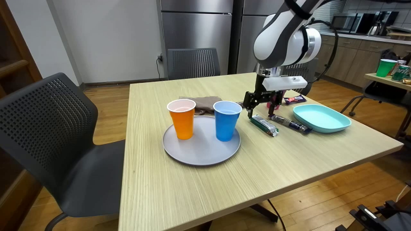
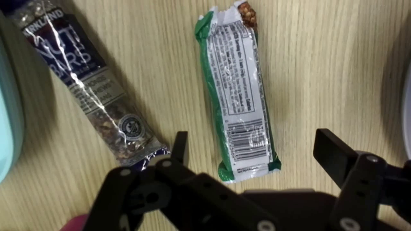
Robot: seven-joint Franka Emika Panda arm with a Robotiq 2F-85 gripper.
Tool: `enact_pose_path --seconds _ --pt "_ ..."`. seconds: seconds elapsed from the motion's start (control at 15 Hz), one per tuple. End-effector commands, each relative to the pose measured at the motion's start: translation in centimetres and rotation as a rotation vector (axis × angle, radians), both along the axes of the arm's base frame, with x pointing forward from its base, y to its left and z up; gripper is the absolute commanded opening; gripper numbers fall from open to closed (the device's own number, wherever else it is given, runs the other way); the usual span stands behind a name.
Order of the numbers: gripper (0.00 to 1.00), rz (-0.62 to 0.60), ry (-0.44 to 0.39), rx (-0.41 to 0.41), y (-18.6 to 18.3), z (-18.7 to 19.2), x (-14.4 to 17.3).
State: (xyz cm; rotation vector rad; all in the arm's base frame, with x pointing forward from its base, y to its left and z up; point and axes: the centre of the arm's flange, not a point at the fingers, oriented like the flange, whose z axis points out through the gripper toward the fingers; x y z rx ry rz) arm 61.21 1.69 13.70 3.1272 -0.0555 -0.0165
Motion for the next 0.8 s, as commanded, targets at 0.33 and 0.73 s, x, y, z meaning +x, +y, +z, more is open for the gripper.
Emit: enact_pose_path --seconds 0.33,0.73 --pt "1.0 0.027 0.053 0.001 -0.8 -2.5 -0.3" --pt "0.75 0.04 0.054 0.01 -0.7 -2.6 -0.3"
